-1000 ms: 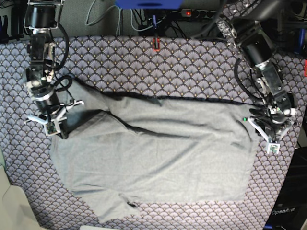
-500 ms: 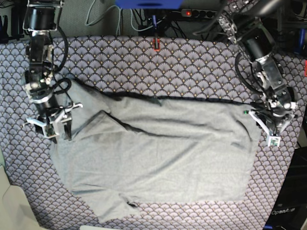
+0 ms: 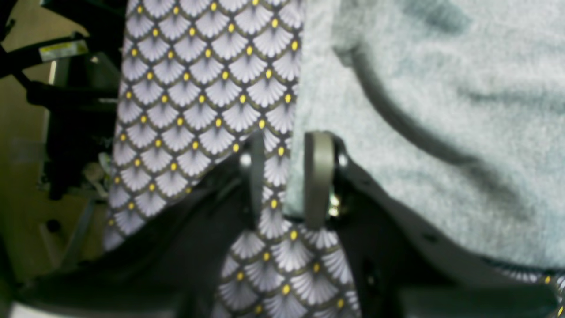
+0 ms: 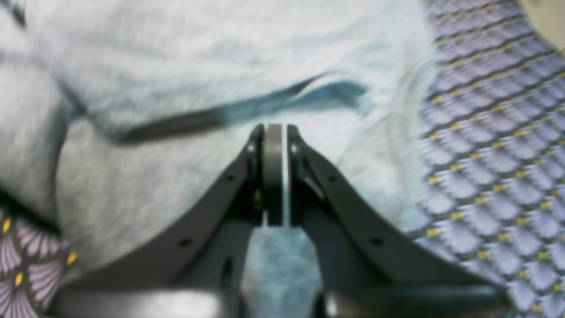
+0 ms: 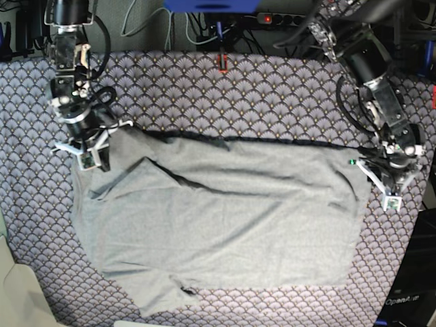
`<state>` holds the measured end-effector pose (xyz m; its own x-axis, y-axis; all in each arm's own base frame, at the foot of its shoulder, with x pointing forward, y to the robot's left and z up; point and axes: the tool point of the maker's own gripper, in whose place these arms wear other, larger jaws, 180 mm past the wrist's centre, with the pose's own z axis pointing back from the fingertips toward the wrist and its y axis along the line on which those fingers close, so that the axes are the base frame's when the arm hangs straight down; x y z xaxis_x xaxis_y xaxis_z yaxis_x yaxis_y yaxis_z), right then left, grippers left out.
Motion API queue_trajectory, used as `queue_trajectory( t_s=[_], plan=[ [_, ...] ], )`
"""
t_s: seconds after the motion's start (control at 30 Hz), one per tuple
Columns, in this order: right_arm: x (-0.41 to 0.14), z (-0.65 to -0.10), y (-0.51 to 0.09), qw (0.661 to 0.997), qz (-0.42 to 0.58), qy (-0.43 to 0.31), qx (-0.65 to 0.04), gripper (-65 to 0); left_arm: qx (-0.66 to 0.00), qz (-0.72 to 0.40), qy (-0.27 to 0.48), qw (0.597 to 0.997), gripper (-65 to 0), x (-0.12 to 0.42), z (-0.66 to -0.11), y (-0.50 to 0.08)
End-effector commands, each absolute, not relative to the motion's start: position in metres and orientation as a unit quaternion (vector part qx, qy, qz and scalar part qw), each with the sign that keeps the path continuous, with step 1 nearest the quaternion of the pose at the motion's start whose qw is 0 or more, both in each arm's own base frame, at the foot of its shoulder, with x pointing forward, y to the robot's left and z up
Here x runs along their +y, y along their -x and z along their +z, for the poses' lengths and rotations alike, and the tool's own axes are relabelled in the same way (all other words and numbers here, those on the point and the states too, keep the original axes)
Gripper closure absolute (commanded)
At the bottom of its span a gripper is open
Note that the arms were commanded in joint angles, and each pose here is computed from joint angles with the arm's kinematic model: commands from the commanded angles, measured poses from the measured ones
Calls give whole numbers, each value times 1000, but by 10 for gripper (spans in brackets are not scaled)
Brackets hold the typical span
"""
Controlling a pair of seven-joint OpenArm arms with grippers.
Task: Fold the T-shirt properly
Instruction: 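Lower the folded edge onto the shirt body with both grippers, then open the right gripper, release the fold, and raise it away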
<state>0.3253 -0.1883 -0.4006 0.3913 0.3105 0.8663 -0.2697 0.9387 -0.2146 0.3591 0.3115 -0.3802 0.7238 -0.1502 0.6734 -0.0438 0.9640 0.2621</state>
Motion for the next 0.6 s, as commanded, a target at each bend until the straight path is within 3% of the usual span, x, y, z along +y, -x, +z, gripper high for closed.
queue_trajectory(
  t_s=[0.0,0.3,0.57],
  plan=[
    [-190,-389,-333,822,174,20,-542,0,-383,-27,-130,914,-155,313,-373,-368],
    [-191,-411,-320,838,167,13,-519,0,-375,-27,-81,923,-155,294,-417,-367],
    [-164,-409,-330,829,210,-4,-519,0,-362,-19,-59,930,-155,289,-429,-372]
  ],
)
